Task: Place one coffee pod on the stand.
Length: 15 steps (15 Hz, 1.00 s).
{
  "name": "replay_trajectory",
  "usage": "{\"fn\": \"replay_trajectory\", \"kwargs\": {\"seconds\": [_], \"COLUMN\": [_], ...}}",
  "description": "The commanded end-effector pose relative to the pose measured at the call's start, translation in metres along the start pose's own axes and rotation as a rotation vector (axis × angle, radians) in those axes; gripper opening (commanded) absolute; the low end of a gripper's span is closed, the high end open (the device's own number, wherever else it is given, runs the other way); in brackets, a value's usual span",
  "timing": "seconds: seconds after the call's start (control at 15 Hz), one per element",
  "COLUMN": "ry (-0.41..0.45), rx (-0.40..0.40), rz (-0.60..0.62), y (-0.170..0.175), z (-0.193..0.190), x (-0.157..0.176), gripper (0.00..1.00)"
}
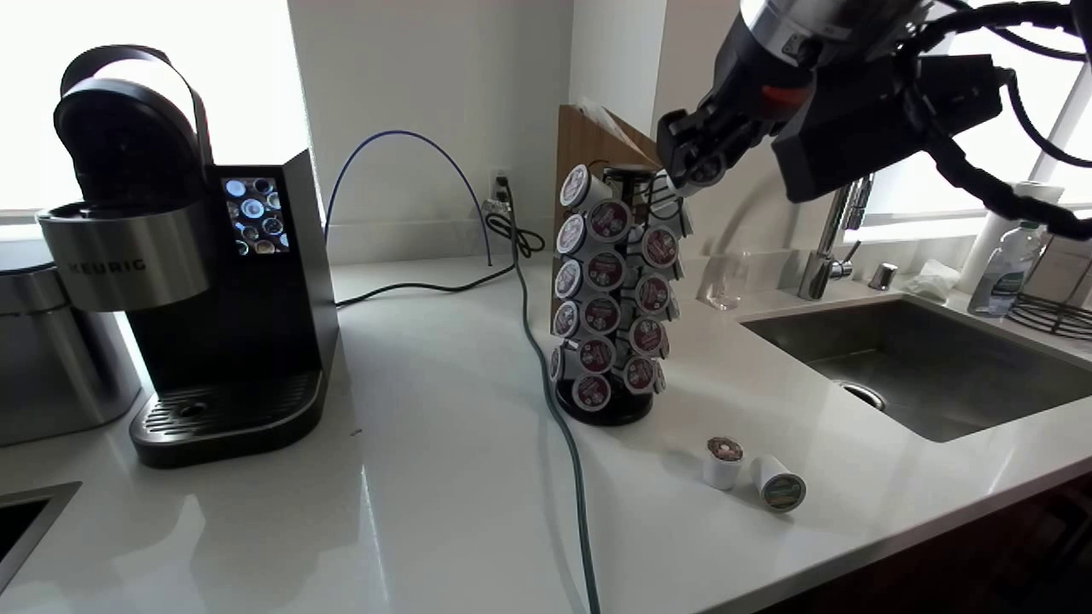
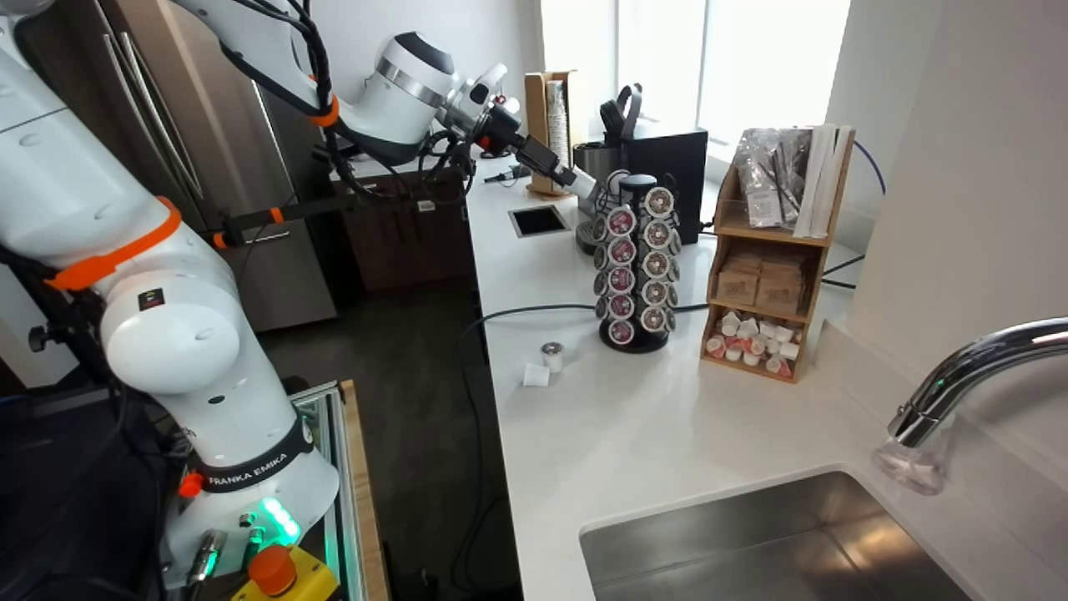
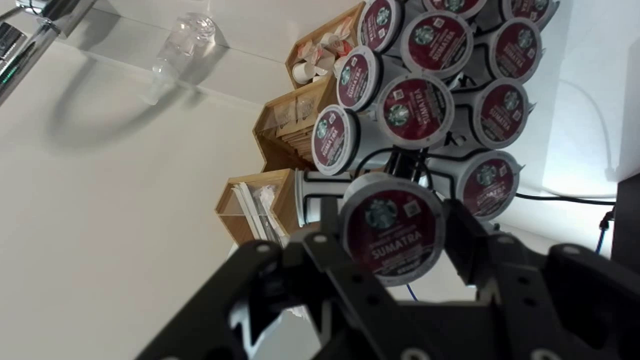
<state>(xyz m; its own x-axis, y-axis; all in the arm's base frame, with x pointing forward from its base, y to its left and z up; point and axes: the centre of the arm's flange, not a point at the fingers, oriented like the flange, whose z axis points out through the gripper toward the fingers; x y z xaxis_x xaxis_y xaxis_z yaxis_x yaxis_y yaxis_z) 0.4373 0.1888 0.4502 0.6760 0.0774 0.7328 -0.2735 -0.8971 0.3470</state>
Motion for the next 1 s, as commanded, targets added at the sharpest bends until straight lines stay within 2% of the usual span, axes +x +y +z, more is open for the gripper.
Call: {"fn": "replay_trajectory", "kwargs": {"seconds": [0.0,0.07,0.47,0.93], "ry": [0.0,0.0,0.026,0.056], "rx": [-0.001,-0.001,0.079,0.092], "rz": [-0.004,-0.004,-0.003,-0.015], "y": [0.0,0.0,-0.005,0.002], "z": [0.001,0.001,0.006,0.014], "x": [-0.001,-0.001,-0.006,-0.01], "gripper": [0.54,0.29,0.29,0.29]}}
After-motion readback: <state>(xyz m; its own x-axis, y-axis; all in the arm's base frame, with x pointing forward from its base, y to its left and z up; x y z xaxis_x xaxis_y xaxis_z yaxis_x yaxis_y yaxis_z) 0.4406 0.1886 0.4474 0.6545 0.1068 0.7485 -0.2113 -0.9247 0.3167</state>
